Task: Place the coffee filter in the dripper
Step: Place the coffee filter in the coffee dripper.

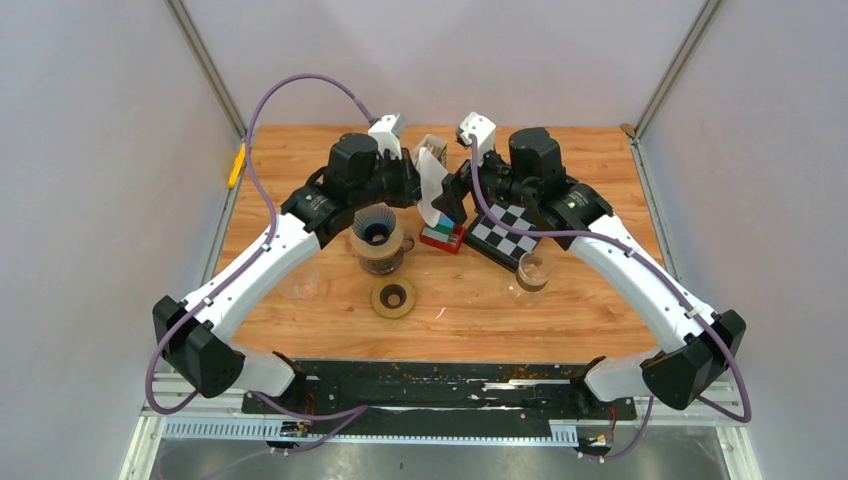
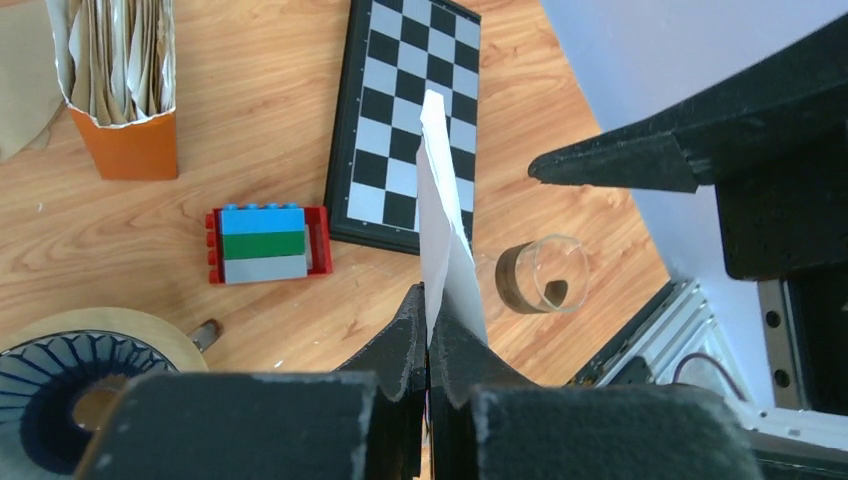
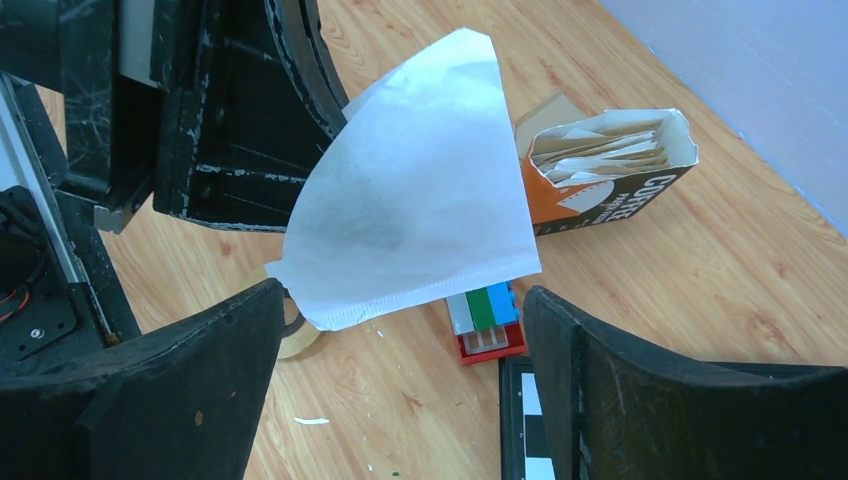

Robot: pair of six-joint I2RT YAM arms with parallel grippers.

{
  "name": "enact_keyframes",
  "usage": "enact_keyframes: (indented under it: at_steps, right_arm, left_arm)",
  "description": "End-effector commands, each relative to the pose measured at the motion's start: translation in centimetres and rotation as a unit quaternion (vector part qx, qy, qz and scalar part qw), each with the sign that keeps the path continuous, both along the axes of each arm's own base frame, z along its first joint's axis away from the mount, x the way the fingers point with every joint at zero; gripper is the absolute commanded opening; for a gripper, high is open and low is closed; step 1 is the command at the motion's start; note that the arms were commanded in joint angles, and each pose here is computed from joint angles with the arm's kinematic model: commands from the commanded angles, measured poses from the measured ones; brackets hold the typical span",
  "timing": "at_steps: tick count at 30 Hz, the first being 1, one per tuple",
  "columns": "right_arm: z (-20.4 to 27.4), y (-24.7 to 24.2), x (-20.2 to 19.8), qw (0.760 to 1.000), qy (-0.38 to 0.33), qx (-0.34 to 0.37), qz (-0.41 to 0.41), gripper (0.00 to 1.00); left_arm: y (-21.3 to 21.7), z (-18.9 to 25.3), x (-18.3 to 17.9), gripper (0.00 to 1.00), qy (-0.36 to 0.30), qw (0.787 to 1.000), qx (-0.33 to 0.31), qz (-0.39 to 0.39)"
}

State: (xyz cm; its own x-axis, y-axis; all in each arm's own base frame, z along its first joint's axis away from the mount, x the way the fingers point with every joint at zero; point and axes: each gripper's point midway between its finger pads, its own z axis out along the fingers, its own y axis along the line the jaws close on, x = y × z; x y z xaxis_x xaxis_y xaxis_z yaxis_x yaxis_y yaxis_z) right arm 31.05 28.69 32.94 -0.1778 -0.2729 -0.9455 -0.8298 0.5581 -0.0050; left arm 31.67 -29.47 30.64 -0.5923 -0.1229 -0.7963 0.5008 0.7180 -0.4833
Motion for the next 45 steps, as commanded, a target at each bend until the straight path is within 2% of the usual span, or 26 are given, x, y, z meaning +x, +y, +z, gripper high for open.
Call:
enact_keyframes:
  at_steps: [1, 18, 45]
  right_arm:
    - [1.0, 0.2, 0.3, 1.000, -0.023, 0.001, -0.006, 0.88]
    - [-0.2, 2.0, 0.5, 1.000, -0.012, -0.011, -0.005, 0.85]
    - [1.8, -0.4, 2.7, 0.995, -0.052, -0.027, -0.086, 0.65]
  left_arm:
    - [-0.1, 3.0, 1.0, 0.00, 0.002, 0.997, -0.058, 0.047]
    - [-0.6, 1.5, 1.2, 0.00, 0.036, 0.995, -0.069, 0.066]
    - [-0.7, 1.4, 0.6, 0.00, 0.014, 0.997, -0.063, 0.048]
